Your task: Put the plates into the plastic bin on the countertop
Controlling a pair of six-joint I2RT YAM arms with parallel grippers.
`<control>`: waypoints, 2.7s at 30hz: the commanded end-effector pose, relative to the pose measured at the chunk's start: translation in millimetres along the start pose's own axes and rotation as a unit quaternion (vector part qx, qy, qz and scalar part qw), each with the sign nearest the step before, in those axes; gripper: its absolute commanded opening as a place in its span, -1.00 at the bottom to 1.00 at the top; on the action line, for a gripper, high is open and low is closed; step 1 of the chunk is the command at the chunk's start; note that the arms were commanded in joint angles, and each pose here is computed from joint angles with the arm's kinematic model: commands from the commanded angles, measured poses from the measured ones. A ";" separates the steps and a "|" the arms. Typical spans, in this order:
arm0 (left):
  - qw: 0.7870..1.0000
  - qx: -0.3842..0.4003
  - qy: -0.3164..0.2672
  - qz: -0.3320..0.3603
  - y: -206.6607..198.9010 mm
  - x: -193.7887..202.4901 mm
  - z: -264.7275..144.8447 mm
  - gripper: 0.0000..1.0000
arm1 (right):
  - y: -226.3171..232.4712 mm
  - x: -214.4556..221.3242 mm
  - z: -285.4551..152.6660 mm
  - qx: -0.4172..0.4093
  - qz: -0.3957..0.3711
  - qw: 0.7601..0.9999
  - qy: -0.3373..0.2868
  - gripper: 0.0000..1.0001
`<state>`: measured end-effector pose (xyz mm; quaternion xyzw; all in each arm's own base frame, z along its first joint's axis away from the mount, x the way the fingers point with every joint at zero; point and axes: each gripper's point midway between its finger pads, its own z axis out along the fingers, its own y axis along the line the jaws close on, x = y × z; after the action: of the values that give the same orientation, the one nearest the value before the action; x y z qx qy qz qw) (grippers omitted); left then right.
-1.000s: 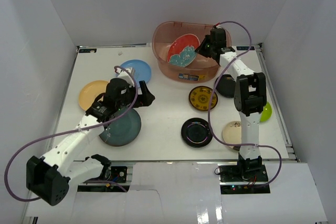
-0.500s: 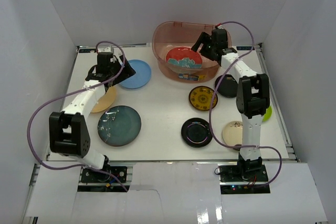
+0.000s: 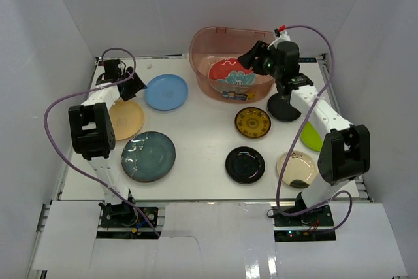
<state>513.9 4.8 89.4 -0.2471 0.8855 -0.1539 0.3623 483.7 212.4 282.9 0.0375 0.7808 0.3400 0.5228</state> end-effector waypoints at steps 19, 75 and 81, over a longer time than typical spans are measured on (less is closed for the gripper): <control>0.997 0.059 0.049 0.034 -14.9 1.8 53.8 -0.05 | 158.7 201.3 -39.6 -0.187 -0.064 0.970 0.143 0.08; 0.930 0.305 -0.205 0.034 -193.2 2.6 -291.3 -1.00 | 230.5 389.9 149.9 -0.114 0.086 0.972 0.187 -0.83; 0.916 0.332 -0.221 0.048 -213.0 -14.1 -321.0 -1.00 | 273.8 278.5 138.5 -0.177 0.125 0.971 0.099 -0.85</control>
<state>374.6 -132.8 354.6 -0.1252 0.7364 -0.3425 0.5698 360.4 615.0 49.6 -0.0244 0.8302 0.4581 0.3168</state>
